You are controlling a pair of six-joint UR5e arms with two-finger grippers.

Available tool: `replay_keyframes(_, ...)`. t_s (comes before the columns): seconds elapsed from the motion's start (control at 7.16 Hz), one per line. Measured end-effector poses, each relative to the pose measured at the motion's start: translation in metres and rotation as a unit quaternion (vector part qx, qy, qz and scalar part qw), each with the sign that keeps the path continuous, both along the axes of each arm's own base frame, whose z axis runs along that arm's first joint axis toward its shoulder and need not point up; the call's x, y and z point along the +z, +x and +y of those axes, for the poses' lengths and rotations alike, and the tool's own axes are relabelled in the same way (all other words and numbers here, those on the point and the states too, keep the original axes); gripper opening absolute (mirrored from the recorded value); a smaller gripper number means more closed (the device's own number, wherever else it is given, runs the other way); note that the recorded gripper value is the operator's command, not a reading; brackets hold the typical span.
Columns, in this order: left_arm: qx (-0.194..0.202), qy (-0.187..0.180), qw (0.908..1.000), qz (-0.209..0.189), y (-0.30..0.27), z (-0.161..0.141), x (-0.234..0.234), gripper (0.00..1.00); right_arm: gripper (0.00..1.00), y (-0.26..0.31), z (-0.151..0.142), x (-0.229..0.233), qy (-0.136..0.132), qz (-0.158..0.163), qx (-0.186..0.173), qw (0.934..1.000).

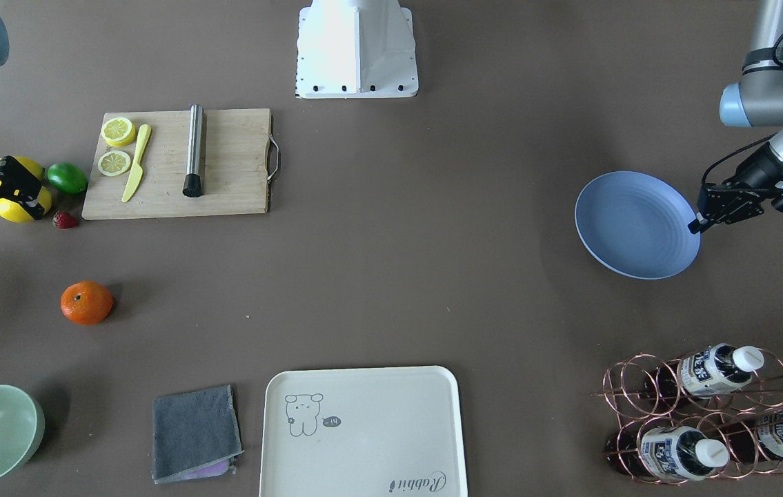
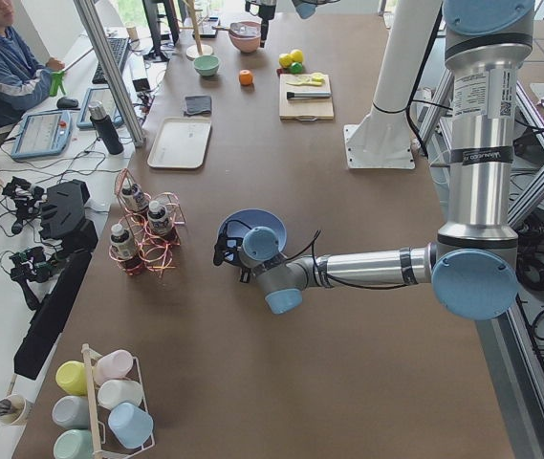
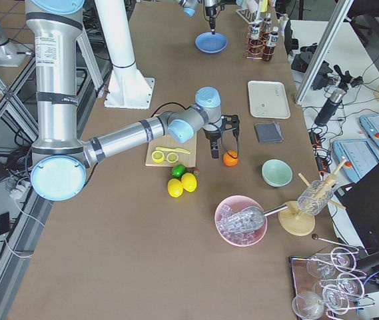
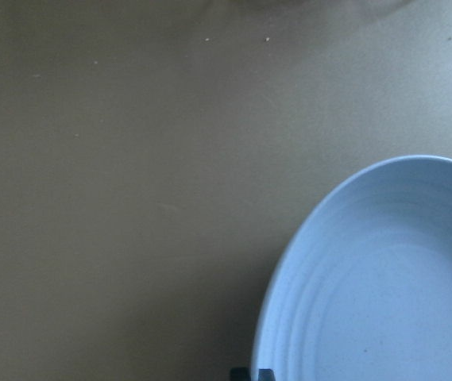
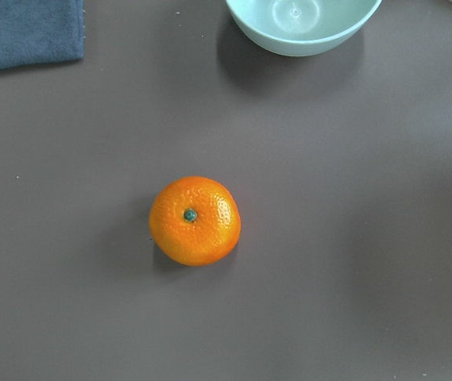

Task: Pick orange to plate
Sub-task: 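Push the blue plate to center with left gripper while right moves above orange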

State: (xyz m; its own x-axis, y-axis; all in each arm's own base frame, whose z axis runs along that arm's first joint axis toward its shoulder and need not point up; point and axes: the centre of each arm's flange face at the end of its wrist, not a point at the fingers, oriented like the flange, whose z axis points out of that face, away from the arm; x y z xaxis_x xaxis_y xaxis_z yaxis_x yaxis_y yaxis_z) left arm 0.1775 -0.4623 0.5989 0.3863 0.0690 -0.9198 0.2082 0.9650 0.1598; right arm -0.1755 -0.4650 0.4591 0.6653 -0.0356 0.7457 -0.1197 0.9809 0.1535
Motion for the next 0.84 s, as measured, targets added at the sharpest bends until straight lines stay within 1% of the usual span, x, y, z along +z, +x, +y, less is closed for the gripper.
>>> replay_keyframes(0.14, -0.013, -0.024, 0.999, 0.034, 0.019, -0.013, -0.04, 0.0, 1.0, -0.001, 0.0, -0.001, 0.0, 0.0, 0.0, 1.0)
replay_keyframes(0.28, -0.013, -0.027, 0.9983, 0.05, 0.055, -0.024, -0.074, 0.0, 1.0, -0.002, 0.0, -0.001, 0.0, -0.001, -0.001, 1.0)
replay_keyframes(0.42, -0.016, -0.027, 0.9983, 0.049, 0.093, -0.037, -0.107, 0.0, 1.0, -0.003, 0.0, -0.001, 0.0, -0.001, -0.002, 1.0)
replay_keyframes(0.56, -0.02, -0.031, 0.9986, 0.037, 0.133, -0.052, -0.144, 0.0, 1.0, -0.003, 0.0, -0.002, 0.0, -0.001, -0.002, 1.0)
replay_keyframes(0.84, -0.025, -0.039, 0.9989, 0.004, 0.214, -0.066, -0.218, 0.0, 1.0, -0.004, 0.0, -0.001, 0.0, -0.002, -0.003, 1.0)
